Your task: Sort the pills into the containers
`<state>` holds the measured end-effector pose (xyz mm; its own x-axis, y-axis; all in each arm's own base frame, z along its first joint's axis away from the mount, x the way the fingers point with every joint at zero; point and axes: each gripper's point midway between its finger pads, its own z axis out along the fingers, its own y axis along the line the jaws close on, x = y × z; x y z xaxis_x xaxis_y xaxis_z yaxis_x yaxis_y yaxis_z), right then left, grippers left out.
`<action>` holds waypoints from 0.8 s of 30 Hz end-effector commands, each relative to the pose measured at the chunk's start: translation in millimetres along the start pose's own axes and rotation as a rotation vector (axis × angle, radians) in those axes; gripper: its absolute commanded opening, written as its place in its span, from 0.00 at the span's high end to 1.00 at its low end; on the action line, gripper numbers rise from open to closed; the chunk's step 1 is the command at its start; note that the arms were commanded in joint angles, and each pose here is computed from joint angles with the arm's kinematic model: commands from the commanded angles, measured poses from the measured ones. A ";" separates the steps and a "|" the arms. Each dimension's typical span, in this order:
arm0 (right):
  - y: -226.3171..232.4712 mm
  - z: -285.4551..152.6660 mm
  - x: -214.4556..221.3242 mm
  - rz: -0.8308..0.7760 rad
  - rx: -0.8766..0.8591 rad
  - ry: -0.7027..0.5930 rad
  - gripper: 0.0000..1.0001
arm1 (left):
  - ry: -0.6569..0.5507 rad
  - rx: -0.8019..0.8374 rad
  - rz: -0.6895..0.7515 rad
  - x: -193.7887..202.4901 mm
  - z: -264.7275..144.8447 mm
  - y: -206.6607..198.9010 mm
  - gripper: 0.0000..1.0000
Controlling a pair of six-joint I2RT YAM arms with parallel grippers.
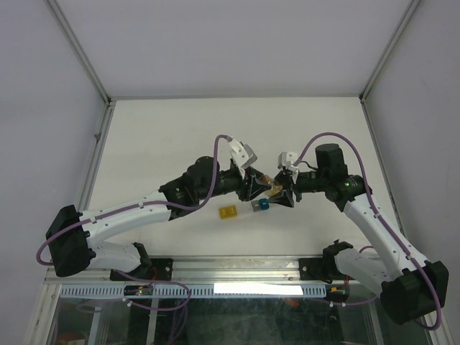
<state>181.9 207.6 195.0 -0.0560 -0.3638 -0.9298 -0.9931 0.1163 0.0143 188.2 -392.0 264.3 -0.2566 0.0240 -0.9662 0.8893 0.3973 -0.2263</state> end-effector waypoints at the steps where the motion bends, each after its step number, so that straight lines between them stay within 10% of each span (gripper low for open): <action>1: -2.9 -4.6 -20.4 -0.045 0.011 -0.043 1.00 | -0.017 0.352 0.364 -2.5 -11.8 -41.0 0.91; 3: -3.3 -4.7 -20.7 -0.046 0.013 -0.043 1.00 | -0.025 0.433 0.477 1.7 -17.7 -42.7 0.85; 7: -4.3 -4.9 -19.9 -0.046 0.018 -0.040 1.00 | -0.114 0.353 0.485 -23.9 -19.2 -26.0 0.15; 9: -4.8 -4.6 -19.5 -0.044 0.018 -0.039 1.00 | -0.182 0.300 0.434 -40.8 -22.8 -22.5 0.02; 17: -4.7 -4.0 -19.0 -0.040 0.013 -0.039 1.00 | -0.222 0.124 0.111 -58.8 -22.5 -2.8 0.02; 24: -4.3 -4.5 -19.8 -0.044 0.015 -0.041 1.00 | -0.120 0.147 0.056 -43.1 -5.3 -3.5 0.23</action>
<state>181.8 207.7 195.7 -0.0574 -0.3607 -0.9309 -0.9931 0.1165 0.0161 188.4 -381.9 290.0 -0.1173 -0.0387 -0.9923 0.9584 0.2575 -0.1233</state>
